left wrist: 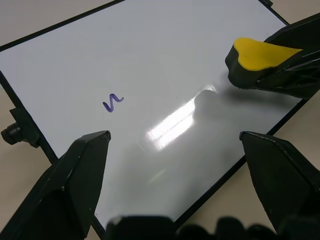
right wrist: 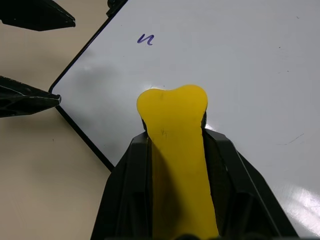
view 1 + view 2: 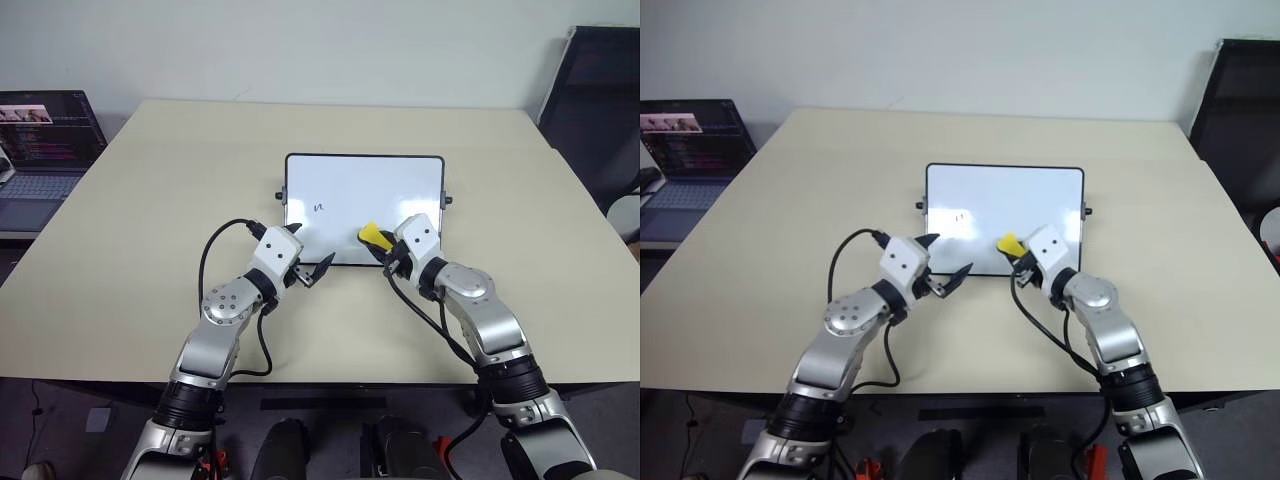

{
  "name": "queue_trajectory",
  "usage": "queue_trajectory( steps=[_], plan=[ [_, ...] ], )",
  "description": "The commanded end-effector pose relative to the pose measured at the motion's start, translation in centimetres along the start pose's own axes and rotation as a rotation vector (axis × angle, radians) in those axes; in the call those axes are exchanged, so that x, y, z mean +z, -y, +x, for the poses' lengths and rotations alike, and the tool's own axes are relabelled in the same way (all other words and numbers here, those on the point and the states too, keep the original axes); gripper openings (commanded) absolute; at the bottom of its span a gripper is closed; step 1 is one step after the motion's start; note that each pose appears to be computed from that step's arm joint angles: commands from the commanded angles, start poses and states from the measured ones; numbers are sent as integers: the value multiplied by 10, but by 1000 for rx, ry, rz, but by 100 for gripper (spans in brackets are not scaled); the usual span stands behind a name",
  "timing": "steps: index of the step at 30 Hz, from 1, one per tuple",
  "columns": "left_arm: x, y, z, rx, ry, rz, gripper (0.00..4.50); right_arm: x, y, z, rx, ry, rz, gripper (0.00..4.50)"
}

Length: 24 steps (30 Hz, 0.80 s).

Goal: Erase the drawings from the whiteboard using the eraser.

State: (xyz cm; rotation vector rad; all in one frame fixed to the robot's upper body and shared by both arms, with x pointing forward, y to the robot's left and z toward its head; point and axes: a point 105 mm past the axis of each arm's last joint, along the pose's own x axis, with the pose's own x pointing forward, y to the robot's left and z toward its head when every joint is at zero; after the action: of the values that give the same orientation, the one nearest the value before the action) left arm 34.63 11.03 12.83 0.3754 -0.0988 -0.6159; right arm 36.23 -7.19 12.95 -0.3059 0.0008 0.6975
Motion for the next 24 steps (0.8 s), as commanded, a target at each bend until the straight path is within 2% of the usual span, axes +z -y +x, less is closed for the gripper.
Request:
queue_trajectory(
  steps=[1,10,20,24],
  plan=[
    [15,-6,-1,24,49,26,450,22,4,0,-8,72,-56,112],
    [14,-12,-2,42,44,30,450,33,3,7,0,103,-100,112],
    [9,-27,-7,124,22,34,450,91,7,54,-12,240,-261,112],
    [7,-31,-10,164,13,32,450,106,5,73,-2,265,-305,112]
  ],
)
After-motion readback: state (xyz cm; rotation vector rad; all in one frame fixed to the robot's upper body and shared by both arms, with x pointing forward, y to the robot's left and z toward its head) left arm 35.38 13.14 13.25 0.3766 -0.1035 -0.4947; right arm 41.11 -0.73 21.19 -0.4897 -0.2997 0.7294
